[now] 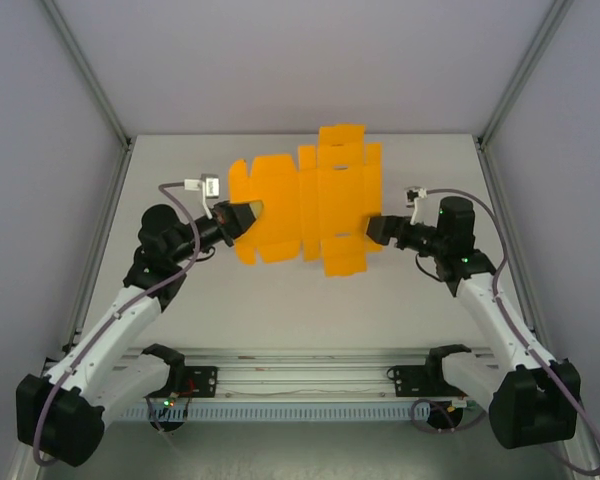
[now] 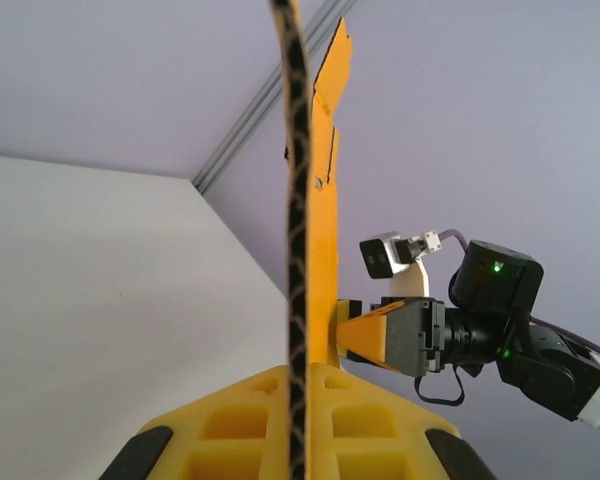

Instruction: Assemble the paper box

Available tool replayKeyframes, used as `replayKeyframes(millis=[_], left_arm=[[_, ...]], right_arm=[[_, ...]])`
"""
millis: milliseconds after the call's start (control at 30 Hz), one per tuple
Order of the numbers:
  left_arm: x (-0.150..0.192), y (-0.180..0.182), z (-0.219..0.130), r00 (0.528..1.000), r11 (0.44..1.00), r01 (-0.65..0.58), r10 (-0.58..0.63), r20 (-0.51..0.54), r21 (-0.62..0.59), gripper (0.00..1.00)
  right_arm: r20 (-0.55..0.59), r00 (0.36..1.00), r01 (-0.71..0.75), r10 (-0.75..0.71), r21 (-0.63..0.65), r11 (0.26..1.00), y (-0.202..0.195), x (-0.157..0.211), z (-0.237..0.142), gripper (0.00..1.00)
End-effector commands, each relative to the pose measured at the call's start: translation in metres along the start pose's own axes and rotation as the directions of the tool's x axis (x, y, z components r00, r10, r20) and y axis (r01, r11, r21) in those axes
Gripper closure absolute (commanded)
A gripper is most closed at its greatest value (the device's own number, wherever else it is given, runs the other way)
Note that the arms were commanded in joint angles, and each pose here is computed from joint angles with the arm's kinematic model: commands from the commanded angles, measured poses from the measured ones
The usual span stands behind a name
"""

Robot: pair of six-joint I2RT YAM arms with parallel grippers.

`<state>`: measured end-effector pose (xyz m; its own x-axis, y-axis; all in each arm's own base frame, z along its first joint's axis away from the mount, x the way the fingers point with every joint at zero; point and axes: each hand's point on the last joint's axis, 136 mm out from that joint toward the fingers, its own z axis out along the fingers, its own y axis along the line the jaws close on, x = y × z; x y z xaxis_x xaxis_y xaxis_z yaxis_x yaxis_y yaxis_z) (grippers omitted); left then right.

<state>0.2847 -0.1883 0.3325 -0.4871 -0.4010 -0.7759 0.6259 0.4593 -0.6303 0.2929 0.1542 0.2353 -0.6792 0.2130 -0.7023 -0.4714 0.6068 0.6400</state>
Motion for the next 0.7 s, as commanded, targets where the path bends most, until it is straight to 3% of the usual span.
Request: replayKeyframes(millis=[0,67,367,400,467,500,567,600,667], left_arm=[[-0.002,-0.012,-0.008,1.000,0.999,-0.022,0.021,0.018,0.036,1.00],[-0.002,-0.014,-0.010,1.000,0.999,-0.021,0.020,0.024,0.041,1.00],[0.004,0.005,-0.010,0.999,0.999,0.011,-0.010,0.036,-0.038,1.00],[0.005,0.014,-0.011,0.999,0.996,0.014,-0.010,0.038,-0.084,0.92],[0.010,0.039,-0.015,0.999,0.976,0.031,-0.024,0.036,-0.214,0.24],[0.013,0.059,-0.021,0.999,0.947,0.039,-0.029,0.038,-0.319,0.01],[0.020,0.095,-0.039,0.997,0.857,0.068,-0.048,0.053,-0.511,0.00],[0.025,0.115,-0.052,0.997,0.785,0.078,-0.052,0.059,-0.614,0.00],[0.033,0.138,-0.073,0.997,0.675,0.079,-0.054,0.058,-0.734,0.00]], right_arm=[[0.026,0.997,0.072,-0.069,-0.111,0.991,0.030,-0.016,-0.007,0.35],[0.036,0.994,0.103,-0.099,-0.150,0.983,0.039,-0.019,-0.009,0.40],[0.043,0.981,0.194,-0.189,-0.256,0.947,0.060,-0.021,-0.013,0.95],[0.048,0.979,0.205,-0.199,-0.239,0.949,0.058,-0.021,-0.013,1.00],[0.032,0.974,0.225,-0.223,-0.167,0.960,0.046,-0.017,-0.011,1.00],[0.012,0.972,0.235,-0.235,-0.103,0.967,0.034,-0.014,-0.010,1.00],[-0.051,0.970,0.240,-0.239,0.013,0.971,0.011,-0.004,-0.005,1.00],[-0.100,0.964,0.255,-0.248,0.062,0.965,-0.001,0.005,-0.002,1.00],[-0.198,0.947,0.285,-0.254,0.146,0.947,-0.022,0.021,0.006,1.00]])
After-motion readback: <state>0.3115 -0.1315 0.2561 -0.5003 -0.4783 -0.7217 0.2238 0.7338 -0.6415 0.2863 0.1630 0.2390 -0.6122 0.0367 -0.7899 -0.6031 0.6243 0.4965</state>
